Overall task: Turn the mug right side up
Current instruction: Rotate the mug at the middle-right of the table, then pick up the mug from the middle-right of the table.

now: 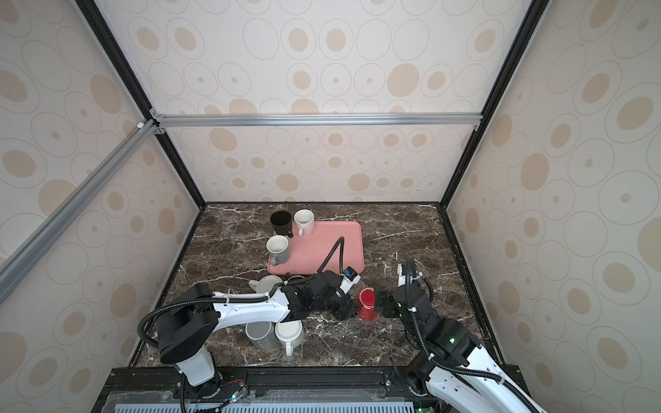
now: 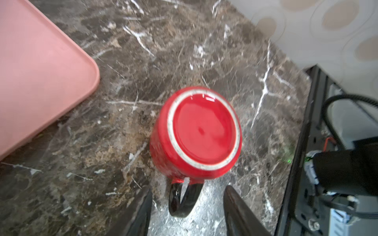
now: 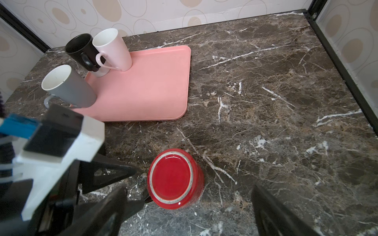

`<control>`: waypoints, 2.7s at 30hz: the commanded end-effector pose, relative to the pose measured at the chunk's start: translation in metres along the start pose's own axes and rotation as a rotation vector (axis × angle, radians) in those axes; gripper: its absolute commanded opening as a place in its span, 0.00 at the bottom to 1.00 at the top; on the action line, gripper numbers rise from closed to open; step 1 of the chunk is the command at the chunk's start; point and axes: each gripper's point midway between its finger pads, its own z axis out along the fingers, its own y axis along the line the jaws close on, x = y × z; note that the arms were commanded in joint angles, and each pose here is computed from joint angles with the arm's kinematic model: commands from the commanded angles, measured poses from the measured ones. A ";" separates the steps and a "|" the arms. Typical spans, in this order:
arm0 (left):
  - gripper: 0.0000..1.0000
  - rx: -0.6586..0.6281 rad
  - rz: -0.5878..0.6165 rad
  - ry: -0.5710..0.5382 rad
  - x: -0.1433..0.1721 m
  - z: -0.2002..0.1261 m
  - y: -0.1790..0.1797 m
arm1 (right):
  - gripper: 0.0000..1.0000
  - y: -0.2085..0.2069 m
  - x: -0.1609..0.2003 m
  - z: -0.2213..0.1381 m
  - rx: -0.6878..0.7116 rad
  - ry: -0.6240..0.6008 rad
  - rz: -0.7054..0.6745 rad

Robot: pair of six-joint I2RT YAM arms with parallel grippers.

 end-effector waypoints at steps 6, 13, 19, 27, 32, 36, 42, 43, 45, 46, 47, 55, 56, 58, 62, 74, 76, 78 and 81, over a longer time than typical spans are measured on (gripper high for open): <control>0.50 -0.095 0.106 0.050 0.003 0.006 0.003 | 0.97 -0.008 0.002 0.000 0.026 -0.010 0.005; 0.49 -0.108 0.146 0.062 0.003 0.019 0.002 | 0.97 -0.008 0.003 0.000 0.025 -0.010 0.007; 0.44 -0.130 0.180 0.067 -0.001 0.026 0.003 | 0.97 -0.009 0.005 0.002 0.027 -0.005 0.009; 0.40 -0.162 0.205 0.074 0.003 0.033 0.010 | 0.98 -0.008 0.005 0.003 0.026 -0.003 0.011; 0.35 -0.147 0.219 0.048 -0.001 0.034 0.007 | 0.98 -0.008 0.006 0.005 0.029 0.001 0.012; 0.26 -0.135 0.234 0.040 -0.002 0.034 0.005 | 0.98 -0.008 0.007 0.006 0.029 0.006 0.013; 0.15 -0.123 0.246 0.026 -0.001 0.032 0.003 | 0.97 -0.008 0.008 0.007 0.031 0.008 0.015; 0.12 -0.120 0.249 0.027 0.000 0.033 0.003 | 0.98 -0.008 0.008 0.007 0.031 0.008 0.015; 0.07 -0.115 0.254 0.026 0.000 0.033 0.002 | 0.97 -0.008 0.008 0.007 0.030 0.009 0.014; 0.05 -0.112 0.254 0.026 0.000 0.033 0.002 | 0.97 -0.008 0.007 0.007 0.030 0.008 0.016; 0.03 -0.112 0.254 0.024 0.000 0.032 0.002 | 0.98 -0.008 0.007 0.007 0.031 0.009 0.015; 0.00 -0.179 0.221 -0.049 -0.016 0.018 0.010 | 0.98 -0.004 0.007 0.009 0.016 0.007 0.018; 0.00 -0.187 0.213 -0.071 -0.021 0.014 0.011 | 0.97 -0.003 0.007 0.010 0.008 0.003 0.021; 0.00 -0.201 0.190 -0.127 -0.033 0.004 0.012 | 0.97 0.004 0.004 0.009 -0.037 -0.018 0.028; 0.00 -0.206 0.145 -0.223 -0.055 -0.017 0.014 | 0.97 0.020 -0.007 0.004 -0.143 -0.081 0.043; 0.00 -0.203 0.018 -0.534 -0.125 -0.132 0.047 | 1.00 0.084 -0.040 -0.008 -0.468 -0.191 0.036; 0.00 -0.191 -0.010 -0.625 -0.132 -0.161 0.053 | 1.00 0.105 -0.044 -0.016 -0.590 -0.211 0.029; 0.00 -0.164 -0.050 -0.730 -0.138 -0.192 0.059 | 1.00 0.122 -0.045 -0.021 -0.697 -0.226 0.027; 0.00 -0.097 -0.106 -0.889 -0.143 -0.237 0.063 | 0.98 0.145 -0.047 -0.024 -0.822 -0.219 0.022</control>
